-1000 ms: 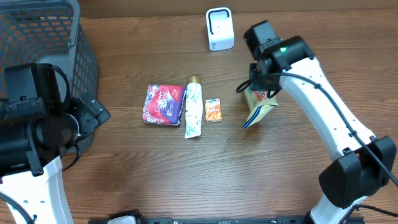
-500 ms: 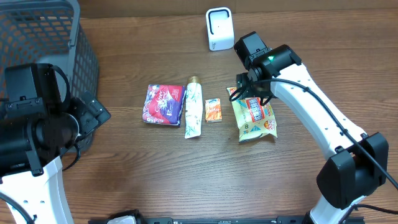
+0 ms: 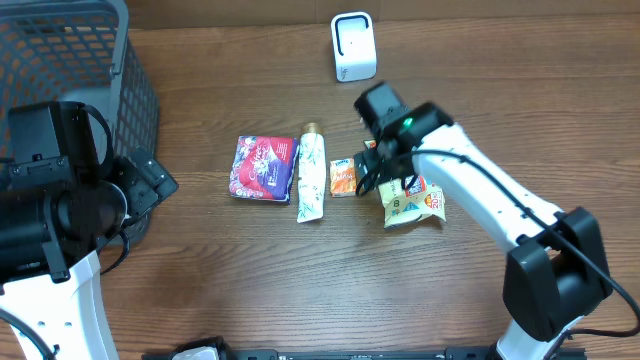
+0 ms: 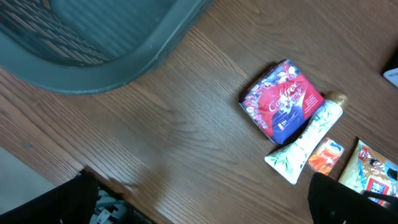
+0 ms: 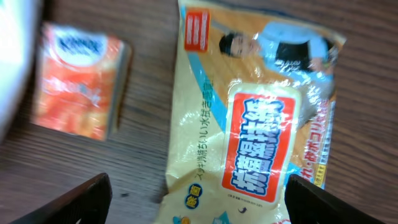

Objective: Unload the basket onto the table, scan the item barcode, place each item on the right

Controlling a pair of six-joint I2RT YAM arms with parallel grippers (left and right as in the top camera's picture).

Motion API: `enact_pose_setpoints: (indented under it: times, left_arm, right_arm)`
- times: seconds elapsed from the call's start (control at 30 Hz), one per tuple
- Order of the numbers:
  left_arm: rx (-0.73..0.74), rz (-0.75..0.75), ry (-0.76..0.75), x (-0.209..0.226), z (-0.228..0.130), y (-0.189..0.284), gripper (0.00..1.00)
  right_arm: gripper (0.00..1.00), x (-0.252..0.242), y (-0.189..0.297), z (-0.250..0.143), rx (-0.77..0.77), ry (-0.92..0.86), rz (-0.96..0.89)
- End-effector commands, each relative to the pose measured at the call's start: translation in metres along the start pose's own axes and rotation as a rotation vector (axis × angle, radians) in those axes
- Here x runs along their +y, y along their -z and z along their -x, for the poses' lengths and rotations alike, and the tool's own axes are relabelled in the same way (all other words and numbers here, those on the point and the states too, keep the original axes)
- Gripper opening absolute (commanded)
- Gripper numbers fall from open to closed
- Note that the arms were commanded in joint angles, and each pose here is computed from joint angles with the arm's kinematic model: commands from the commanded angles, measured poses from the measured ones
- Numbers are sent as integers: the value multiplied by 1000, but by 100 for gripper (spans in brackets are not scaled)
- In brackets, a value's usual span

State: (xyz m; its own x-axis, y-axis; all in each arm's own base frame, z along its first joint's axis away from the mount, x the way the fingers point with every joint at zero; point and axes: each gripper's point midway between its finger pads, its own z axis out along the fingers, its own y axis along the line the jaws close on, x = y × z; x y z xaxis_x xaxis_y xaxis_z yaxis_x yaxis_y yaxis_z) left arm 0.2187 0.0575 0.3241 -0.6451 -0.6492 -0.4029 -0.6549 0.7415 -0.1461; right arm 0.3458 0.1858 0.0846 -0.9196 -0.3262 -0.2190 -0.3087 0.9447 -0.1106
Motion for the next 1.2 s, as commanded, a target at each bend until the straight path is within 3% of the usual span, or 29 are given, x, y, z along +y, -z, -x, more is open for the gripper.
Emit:
enact_pose_setpoints:
  times: [0.0,0.4,0.77,0.97,1.03,1.17]
  left_arm:
    - [-1,13,19,2,1,-2,100]
    - [0,13,19,2,1,-2,100]
    - [-1,13,19,2,1,-2,100]
    - [-1,13,19,2,1,-2,100]
    - [-1,13,19,2,1,-2,100]
    - [0,13,19,2,1,-2,100]
  right_arm:
    - [90,-14,-16,-10,-5,36,-110]
    - [90,-6,-54,-27,-13,46,-107]
    - [87,-17,-104,-53,112,13,-222]
    - [63,-19,-110,-55,121,-17,-235]
    - [47,-20,-109,-54,116,-18,-241]
    - [4,-20,-106,-50,114,-20,-240]
